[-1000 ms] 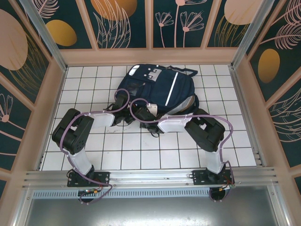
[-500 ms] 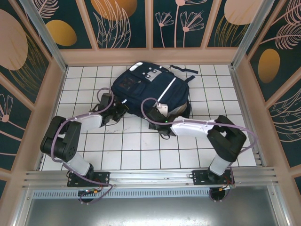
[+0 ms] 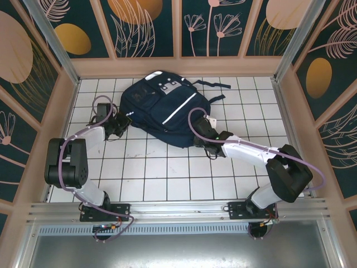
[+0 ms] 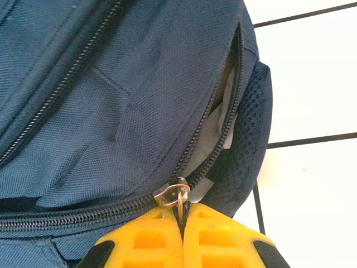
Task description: Pack the student bag
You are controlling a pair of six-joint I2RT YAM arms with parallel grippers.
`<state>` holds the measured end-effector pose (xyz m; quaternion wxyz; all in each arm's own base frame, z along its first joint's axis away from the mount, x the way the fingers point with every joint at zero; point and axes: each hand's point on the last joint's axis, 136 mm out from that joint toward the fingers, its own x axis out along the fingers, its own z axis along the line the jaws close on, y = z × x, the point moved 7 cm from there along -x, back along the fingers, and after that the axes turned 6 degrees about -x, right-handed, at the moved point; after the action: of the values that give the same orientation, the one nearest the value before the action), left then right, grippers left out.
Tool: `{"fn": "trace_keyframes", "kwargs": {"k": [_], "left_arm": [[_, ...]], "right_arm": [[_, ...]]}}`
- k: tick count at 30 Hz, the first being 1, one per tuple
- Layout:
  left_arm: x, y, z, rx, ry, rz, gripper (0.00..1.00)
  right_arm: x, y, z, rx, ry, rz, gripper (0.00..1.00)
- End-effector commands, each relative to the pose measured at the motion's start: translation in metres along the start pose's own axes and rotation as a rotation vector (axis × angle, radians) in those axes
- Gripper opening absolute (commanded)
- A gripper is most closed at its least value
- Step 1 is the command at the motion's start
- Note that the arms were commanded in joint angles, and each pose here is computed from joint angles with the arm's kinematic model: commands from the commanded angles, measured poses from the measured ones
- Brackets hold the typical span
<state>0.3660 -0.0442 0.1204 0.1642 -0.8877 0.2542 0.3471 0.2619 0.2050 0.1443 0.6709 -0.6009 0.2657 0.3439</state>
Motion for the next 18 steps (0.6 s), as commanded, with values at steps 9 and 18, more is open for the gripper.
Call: {"fn": "trace_keyframes", "kwargs": {"k": [9, 18], "left_arm": [[-0.039, 0.053, -0.015, -0.073, 0.077, 0.045, 0.56], [-0.037, 0.166, -0.030, -0.128, 0.122, 0.264, 0.56]], "right_arm": [[-0.003, 0.006, 0.069, -0.145, -0.245, 0.011, 0.00], [-0.006, 0.012, 0.080, -0.161, -0.324, 0.010, 0.00]]}}
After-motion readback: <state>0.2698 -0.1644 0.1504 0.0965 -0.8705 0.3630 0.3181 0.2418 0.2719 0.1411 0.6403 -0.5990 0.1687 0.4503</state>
